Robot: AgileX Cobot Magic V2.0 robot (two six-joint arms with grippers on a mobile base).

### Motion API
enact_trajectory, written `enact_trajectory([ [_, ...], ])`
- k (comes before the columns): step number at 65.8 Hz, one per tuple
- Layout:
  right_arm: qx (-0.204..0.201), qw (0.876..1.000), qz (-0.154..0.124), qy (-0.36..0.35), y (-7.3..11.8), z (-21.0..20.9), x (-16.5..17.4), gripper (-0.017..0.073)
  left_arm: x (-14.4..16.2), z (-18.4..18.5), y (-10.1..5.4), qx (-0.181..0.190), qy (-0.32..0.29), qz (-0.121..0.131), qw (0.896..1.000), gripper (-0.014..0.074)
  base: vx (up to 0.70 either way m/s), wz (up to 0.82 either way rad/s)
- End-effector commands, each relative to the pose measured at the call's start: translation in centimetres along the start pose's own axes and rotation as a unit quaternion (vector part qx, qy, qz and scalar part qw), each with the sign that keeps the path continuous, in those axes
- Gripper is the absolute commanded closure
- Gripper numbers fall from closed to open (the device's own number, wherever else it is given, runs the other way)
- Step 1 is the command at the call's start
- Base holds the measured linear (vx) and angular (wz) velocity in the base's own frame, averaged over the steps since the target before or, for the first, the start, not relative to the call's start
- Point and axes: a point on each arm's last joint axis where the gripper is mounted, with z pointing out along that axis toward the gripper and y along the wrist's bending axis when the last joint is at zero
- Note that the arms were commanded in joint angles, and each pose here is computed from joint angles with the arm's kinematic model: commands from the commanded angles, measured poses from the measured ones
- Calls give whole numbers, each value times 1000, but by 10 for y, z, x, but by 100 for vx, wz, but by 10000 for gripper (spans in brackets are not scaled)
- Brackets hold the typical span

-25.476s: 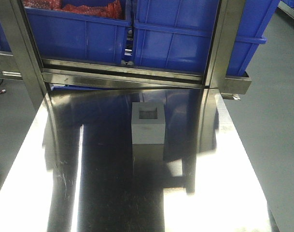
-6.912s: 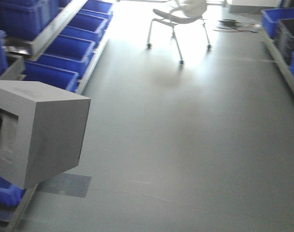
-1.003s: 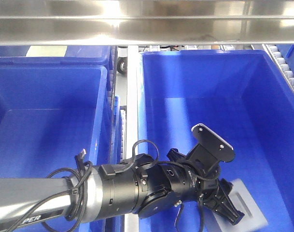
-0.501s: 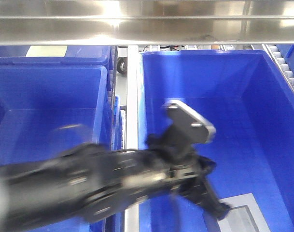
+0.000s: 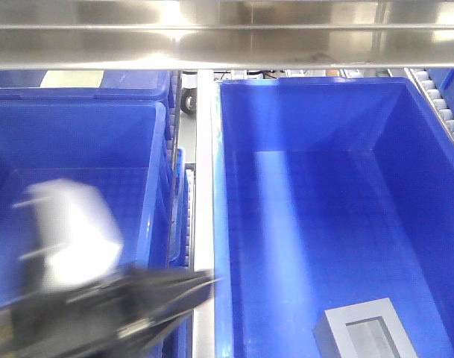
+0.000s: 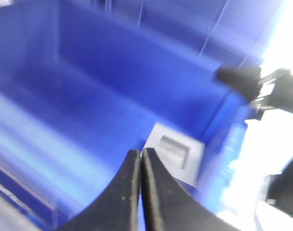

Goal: Sort gray base to blue bin

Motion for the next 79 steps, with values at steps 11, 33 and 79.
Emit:
enact_trajectory([
  [11, 2, 1000, -9, -4, 0, 2, 0, 564, 9, -71, 1, 32, -130, -8, 991, 601, 0, 0],
  [33, 2, 1000, -9, -4, 0, 2, 0, 564, 25, -112, 5, 38, -179, -9, 983, 601, 0, 0],
  [79, 2, 1000, -9, -4, 0, 2, 0, 564, 25, -112, 5, 37, -178, -8, 983, 601, 0, 0],
])
